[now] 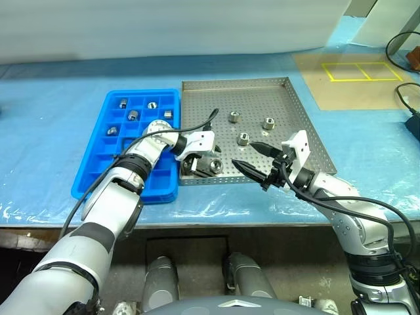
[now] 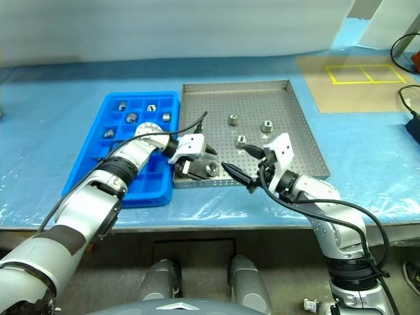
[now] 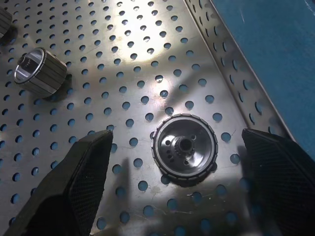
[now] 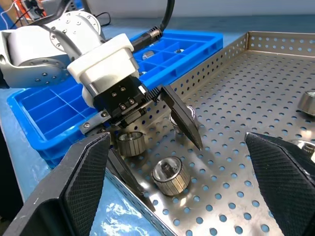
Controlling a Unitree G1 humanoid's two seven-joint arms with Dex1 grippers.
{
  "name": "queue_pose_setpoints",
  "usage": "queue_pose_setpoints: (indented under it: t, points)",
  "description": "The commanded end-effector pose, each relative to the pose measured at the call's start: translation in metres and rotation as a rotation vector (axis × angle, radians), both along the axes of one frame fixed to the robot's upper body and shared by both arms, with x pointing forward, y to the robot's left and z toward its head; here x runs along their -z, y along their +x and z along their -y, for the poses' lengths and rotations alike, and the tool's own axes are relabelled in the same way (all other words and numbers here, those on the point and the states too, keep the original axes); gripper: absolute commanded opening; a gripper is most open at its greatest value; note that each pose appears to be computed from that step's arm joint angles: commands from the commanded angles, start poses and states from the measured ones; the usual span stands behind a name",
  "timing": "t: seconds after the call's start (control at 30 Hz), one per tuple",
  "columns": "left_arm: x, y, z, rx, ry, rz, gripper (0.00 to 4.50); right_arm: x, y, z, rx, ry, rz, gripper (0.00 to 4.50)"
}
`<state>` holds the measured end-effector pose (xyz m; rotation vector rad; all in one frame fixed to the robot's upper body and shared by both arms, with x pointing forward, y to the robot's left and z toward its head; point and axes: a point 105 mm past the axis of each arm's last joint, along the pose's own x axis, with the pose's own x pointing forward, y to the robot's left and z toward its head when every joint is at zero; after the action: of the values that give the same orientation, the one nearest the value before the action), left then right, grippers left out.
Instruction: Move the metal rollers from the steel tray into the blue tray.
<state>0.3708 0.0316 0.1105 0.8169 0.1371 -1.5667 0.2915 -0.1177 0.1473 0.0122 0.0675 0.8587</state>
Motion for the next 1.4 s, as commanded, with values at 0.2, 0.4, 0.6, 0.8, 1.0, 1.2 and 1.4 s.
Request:
queue_pose_setpoints:
  t: [0.2, 0.4, 0.6, 0.8, 1.0, 1.2, 1.4]
  points:
    - [0.02, -0.009, 0.007, 0.017, 0.053, -0.054, 4.43, -0.016, -0.001, 0.002, 0.038, -0.002, 0.091, 4.5]
    - [0.023, -0.018, 0.008, 0.053, 0.047, -0.093, 4.06, -0.014, 0.0, 0.004, 0.052, -0.009, 0.094, 4.5]
    - [0.02, -0.015, 0.009, 0.032, 0.021, -0.074, 3.18, -0.014, 0.003, 0.003, 0.058, -0.013, 0.101, 4.5]
    - [0.018, -0.014, 0.006, 0.02, 0.006, -0.067, 2.85, -0.014, 0.007, 0.004, 0.059, -0.014, 0.108, 4.5]
    - [-0.007, -0.014, 0.007, 0.004, -0.118, -0.037, 1.78, -0.016, 0.01, 0.0, 0.039, -0.007, 0.117, 4.5]
    - [-0.039, -0.027, -0.012, -0.029, -0.255, -0.019, 1.78, -0.019, 0.014, -0.005, 0.004, -0.004, 0.127, 4.5]
    - [-0.067, -0.04, -0.064, -0.189, -0.315, 0.021, 1.78, -0.033, 0.019, -0.017, -0.085, 0.022, 0.149, 4.5]
